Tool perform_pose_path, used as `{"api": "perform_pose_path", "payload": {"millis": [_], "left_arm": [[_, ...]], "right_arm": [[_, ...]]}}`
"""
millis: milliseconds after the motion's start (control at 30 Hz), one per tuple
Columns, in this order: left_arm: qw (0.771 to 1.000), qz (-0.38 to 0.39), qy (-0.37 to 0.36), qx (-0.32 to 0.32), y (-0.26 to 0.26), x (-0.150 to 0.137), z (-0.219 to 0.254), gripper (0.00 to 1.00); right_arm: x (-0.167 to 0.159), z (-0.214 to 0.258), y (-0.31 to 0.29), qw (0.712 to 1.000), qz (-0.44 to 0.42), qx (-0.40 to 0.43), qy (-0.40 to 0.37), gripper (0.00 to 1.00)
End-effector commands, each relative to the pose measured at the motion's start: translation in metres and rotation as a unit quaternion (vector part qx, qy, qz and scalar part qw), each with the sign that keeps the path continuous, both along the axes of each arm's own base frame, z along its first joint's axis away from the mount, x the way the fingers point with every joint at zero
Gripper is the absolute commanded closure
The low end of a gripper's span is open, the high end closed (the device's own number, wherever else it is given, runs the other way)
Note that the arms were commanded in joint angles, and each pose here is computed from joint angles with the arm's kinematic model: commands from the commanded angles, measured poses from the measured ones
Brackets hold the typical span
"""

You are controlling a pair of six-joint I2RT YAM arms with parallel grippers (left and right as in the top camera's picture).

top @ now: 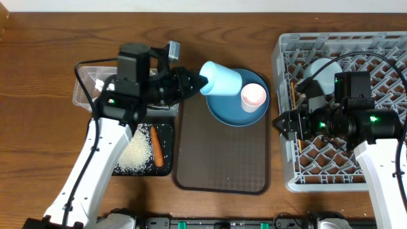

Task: Sort waste into correct bins and load items into the dishwasher rack
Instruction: 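Lift the light blue cup and carry it right toward the right gripper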

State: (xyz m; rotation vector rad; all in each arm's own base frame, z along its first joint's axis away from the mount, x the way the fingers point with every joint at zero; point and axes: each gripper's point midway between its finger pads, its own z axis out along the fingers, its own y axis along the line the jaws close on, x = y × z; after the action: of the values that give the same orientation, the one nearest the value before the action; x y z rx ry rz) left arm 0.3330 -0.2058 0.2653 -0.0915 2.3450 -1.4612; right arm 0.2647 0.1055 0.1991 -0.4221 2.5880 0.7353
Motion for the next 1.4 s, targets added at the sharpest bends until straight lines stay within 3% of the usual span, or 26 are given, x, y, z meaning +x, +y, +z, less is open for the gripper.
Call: {"api": "perform_pose_path", "payload": {"millis": [0, 200, 567, 867, 1367], "left_arm": [[0.984, -0.138, 0.015, -0.11, -0.014, -0.042, 0.035, 0.94], [0.972, -0.187, 0.022, -0.138, -0.022, -0.06, 0.044, 0.94], [0.962, -0.235, 0.02, -0.135, -0.047, -0.082, 0.044, 0.94], [0.962, -0.245, 0.018, -0.123, -0.059, -0.09, 0.04, 0.94], [0.967, -0.229, 0.012, -0.106, -0.063, -0.085, 0.035, 0.94]], "right_arm": [[-0.021, 0.046, 0.046, 0.973, 0.155, 0.154, -0.077, 0.19], [-0.04, 0.083, 0.066, 0.925, 0.239, 0.258, -0.143, 0.16], [-0.054, 0.119, 0.074, 0.873, 0.283, 0.347, -0.195, 0.1], [-0.059, 0.131, 0.075, 0.855, 0.289, 0.381, -0.201, 0.14], [-0.063, 0.132, 0.079, 0.851, 0.297, 0.385, -0.198, 0.25]]}}
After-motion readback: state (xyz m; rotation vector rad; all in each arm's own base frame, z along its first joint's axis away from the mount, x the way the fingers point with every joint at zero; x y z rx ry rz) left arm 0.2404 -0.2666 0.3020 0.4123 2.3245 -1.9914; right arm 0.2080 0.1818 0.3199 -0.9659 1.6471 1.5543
